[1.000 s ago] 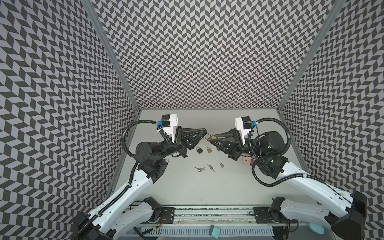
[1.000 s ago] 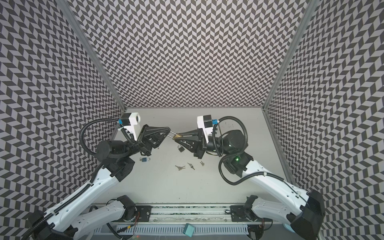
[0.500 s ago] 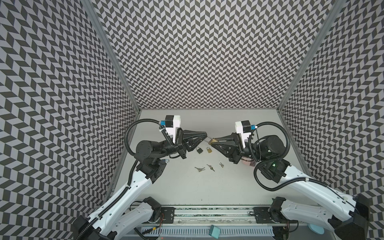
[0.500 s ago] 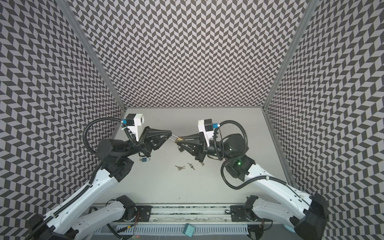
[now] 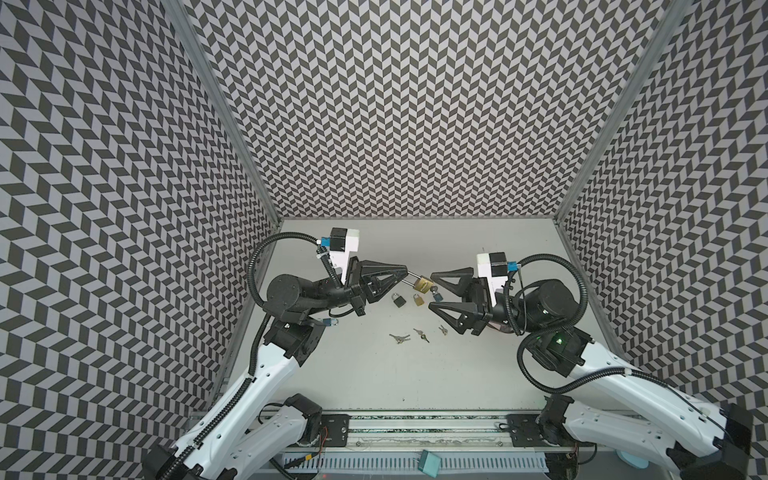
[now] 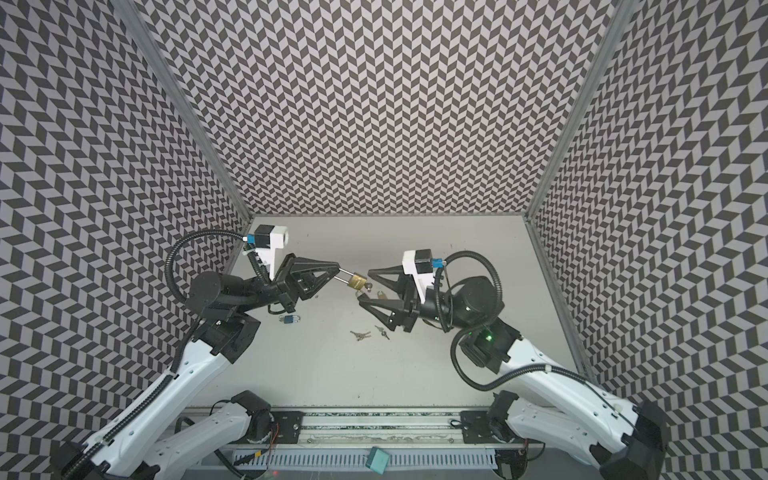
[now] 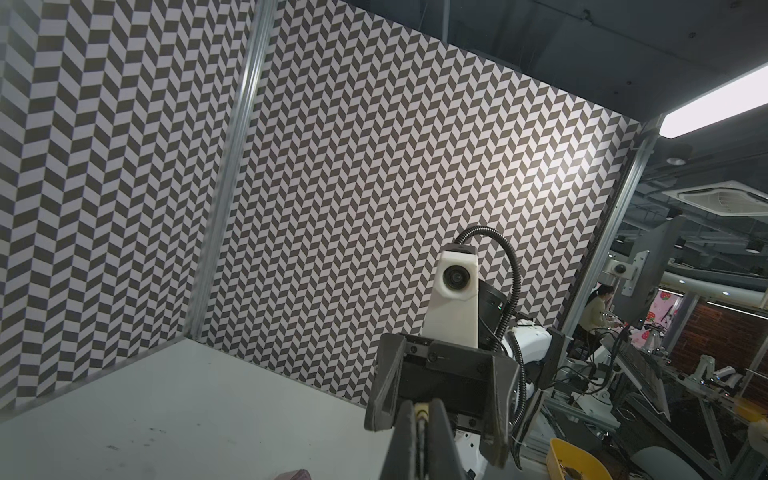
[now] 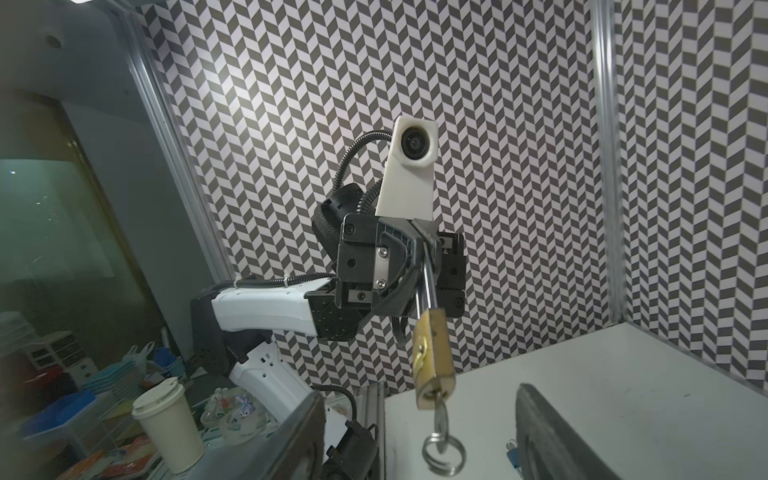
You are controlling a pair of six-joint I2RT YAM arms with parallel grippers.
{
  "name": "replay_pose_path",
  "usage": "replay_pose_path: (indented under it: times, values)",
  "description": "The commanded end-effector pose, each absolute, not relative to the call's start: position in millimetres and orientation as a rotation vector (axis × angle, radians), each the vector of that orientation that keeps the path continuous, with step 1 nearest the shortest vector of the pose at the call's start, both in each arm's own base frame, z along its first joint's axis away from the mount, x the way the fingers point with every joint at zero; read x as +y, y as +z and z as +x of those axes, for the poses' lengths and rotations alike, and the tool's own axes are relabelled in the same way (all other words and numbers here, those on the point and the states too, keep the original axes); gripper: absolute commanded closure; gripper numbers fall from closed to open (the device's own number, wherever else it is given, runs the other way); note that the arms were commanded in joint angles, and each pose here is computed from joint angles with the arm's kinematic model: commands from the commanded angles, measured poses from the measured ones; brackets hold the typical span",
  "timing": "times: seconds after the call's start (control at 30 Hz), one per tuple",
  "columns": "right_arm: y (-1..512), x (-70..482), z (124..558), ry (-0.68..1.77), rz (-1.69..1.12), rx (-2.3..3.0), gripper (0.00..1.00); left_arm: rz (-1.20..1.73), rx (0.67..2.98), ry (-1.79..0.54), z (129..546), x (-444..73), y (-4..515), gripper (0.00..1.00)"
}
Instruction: Lock with the key
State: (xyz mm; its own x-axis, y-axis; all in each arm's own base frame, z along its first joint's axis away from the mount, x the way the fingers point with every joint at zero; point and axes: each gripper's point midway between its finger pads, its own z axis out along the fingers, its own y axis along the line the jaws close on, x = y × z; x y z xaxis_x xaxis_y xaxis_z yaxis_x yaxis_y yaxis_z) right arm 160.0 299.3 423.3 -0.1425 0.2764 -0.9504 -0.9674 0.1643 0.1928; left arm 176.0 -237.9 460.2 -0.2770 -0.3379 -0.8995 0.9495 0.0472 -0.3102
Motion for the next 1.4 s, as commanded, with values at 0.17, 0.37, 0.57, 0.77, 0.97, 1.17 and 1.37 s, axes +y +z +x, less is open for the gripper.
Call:
replay_pose_path:
  times: [0.17,0.37,0.57,0.77,0.97,1.17,1.37]
  values:
    - [419.7,275.3,174.3,1.085,-0.745,1.237,0.45,0.711,1.173,-1.487,173.7,-222.4,473.8,1.00]
    - [436.0,285.4,163.8,1.292,-0.771,1.240,0.51,0.762,1.139,-1.510,166.7,-224.3,474.0,1.00]
    - [451.5,289.5,163.3,1.396,-0.742,1.227,0.48,0.799,1.125,-1.515,164.2,-226.3,474.1,1.00]
    - [458.1,297.0,160.4,1.468,-0.763,1.207,0.55,0.808,1.125,-1.517,164.2,-227.5,472.8,1.00]
    - [453.7,302.1,161.6,1.486,-0.779,1.225,0.64,0.812,1.122,-1.517,162.7,-227.1,473.3,1.00]
    - [452.3,304.0,161.1,1.499,-0.787,1.230,0.72,0.816,1.124,-1.518,162.1,-227.6,472.3,1.00]
    - [450.9,305.5,160.1,1.512,-0.796,1.232,0.79,0.815,1.124,-1.519,162.3,-228.3,472.4,1.00]
